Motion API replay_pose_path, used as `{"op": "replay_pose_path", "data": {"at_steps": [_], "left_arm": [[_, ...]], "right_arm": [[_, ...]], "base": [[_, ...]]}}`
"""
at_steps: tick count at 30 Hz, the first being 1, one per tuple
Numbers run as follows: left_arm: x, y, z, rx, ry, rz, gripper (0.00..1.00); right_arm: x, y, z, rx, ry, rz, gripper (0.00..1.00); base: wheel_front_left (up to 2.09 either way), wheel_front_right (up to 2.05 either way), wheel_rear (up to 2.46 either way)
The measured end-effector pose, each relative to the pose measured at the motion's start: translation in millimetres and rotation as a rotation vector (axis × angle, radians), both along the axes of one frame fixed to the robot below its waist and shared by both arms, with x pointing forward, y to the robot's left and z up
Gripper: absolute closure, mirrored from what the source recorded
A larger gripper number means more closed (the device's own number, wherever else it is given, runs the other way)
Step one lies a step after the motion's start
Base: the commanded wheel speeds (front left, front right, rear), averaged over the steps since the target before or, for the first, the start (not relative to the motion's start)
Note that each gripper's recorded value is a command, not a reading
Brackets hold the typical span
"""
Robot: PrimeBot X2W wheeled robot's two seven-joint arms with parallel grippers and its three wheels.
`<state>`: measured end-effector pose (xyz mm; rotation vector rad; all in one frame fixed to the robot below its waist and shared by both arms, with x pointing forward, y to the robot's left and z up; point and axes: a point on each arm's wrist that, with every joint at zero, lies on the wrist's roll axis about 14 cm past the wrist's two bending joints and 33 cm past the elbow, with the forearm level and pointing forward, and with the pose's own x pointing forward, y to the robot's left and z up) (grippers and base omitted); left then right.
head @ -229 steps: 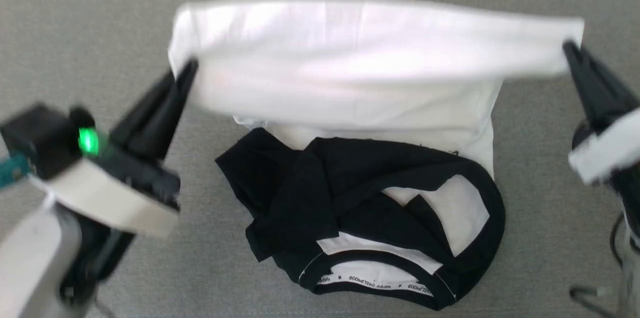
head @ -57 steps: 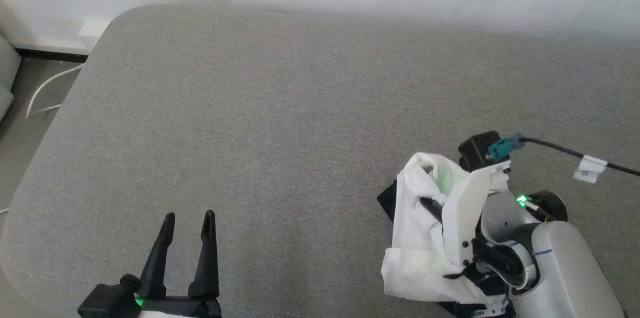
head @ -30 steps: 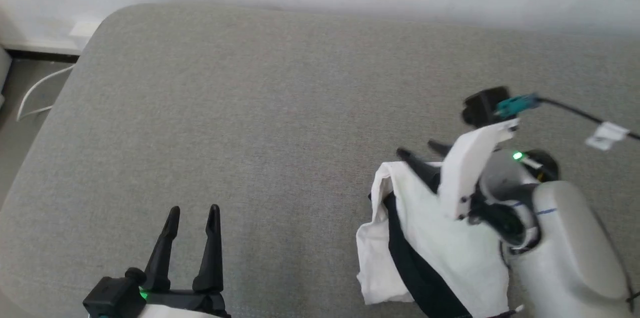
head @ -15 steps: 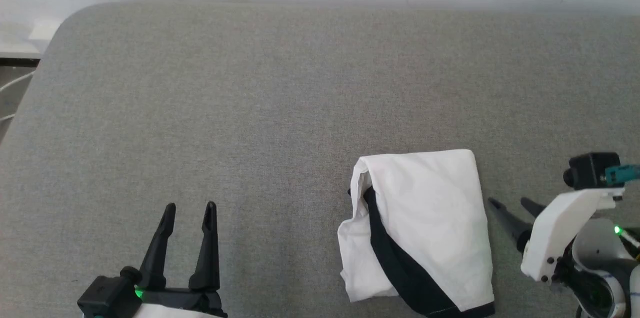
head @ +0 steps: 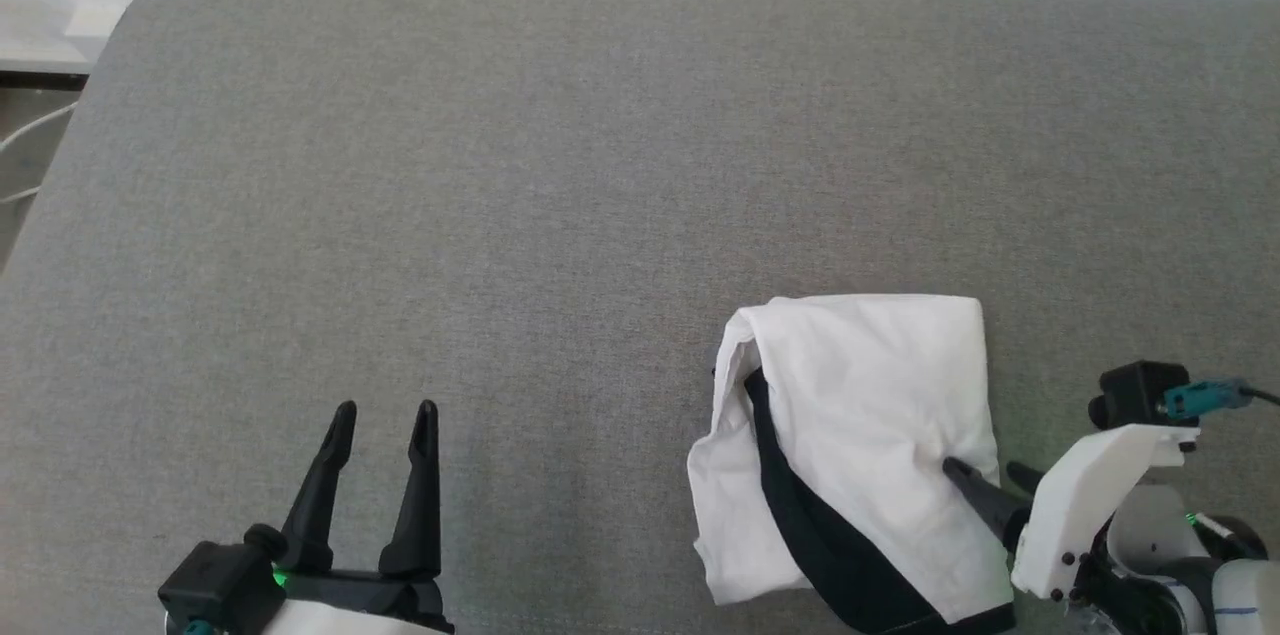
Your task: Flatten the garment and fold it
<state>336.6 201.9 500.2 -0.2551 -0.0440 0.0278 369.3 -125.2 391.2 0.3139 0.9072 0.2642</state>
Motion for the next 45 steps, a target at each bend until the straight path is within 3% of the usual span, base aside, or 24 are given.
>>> {"op": "replay_pose_path", "data": {"at_steps": [10,11,12,13,24,32,45], "left_arm": [[-2,6,-1,0.008,0.011,0.014,0.0],[-1,6,0,0.008,0.009,0.014,0.0],[-1,6,0,0.008,0.009,0.014,0.0],[-1,6,-1,0.008,0.01,0.014,0.0],[6,-3,4,-0.006,-0.012,-0.017,0.0],[20,-17,7,-0.003,-0.025,-0.073,0.0],[67,-49,16,0.047,-0.076,-0.217,0.0]], "right_arm": [[8,26,-18,0.008,0.031,0.068,0.0],[12,25,-17,0.007,0.016,0.057,0.45],[15,25,-17,0.002,0.006,0.056,0.77],[17,28,-17,-0.005,-0.002,0.065,1.0],[41,24,21,-0.023,-0.153,0.057,1.0],[75,-5,59,-0.089,-0.27,0.028,1.0],[124,-70,80,-0.262,-0.318,-0.027,1.0]], "base": [[0.0,0.0,0.0],[0.0,0.0,0.0],[0.0,0.0,0.0],[0.0,0.0,0.0],[0.0,0.0,0.0],[0.0,0.0,0.0],[0.0,0.0,0.0]]}}
